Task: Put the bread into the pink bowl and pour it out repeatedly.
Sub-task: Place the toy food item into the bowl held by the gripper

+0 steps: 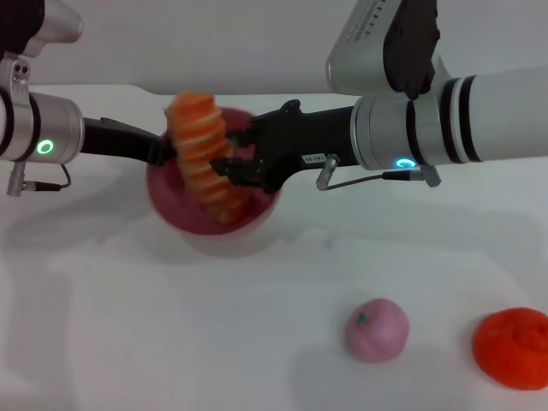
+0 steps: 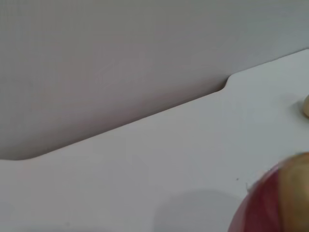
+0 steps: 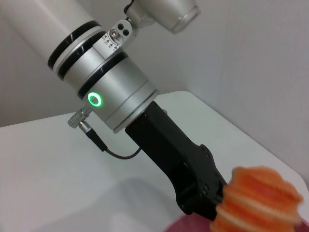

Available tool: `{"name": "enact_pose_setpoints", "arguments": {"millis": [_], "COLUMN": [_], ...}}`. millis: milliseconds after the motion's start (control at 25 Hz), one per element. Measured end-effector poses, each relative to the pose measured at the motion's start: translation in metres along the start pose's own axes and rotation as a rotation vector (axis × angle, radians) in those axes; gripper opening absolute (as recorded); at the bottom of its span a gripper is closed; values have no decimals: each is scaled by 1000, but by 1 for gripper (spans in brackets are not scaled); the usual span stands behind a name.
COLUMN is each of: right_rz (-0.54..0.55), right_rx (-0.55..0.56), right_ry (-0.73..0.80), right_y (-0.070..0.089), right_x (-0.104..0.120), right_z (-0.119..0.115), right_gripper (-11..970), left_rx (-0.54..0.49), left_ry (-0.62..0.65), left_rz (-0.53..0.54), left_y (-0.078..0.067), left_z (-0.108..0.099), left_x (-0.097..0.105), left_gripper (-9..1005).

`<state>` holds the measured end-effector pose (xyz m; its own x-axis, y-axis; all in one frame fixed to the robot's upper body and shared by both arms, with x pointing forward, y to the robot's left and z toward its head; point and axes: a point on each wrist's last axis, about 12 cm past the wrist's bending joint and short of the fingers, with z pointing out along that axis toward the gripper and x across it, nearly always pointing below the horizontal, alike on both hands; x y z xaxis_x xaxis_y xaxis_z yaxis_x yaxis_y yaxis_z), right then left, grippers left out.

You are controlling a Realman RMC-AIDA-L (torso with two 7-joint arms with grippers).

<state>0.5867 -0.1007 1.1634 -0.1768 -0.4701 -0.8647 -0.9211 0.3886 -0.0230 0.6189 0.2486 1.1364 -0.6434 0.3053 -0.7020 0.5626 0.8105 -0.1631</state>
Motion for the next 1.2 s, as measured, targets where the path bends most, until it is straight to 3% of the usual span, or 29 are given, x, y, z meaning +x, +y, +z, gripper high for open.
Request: {"name": "enact_pose_setpoints", "arguments": {"millis": [200, 400, 680, 960, 1200], "right_rz": [-33, -96, -313, -329, -258], "right_rx": [9, 4, 76, 349, 672], "right_ry": [-14, -134, -398, -613, -754], "right_y": [0, 1, 4, -18, -39], "right_x": [-2, -12, -17, 2, 40], "right_z": [-2, -8, -28, -59, -99], "right_gripper": [428, 483, 527, 527, 527], "left_rx": [-5, -8, -8, -7, 6], "left_ry": [-1, 3, 6, 0, -1], "left_rz": [-3, -13, -9, -4, -2], "left_y": [1, 2, 1, -1, -4], "left_z": [0, 2, 6, 9, 13], "left_x": [0, 3, 2, -2, -6], "left_gripper": [34, 34, 34, 34, 34]}}
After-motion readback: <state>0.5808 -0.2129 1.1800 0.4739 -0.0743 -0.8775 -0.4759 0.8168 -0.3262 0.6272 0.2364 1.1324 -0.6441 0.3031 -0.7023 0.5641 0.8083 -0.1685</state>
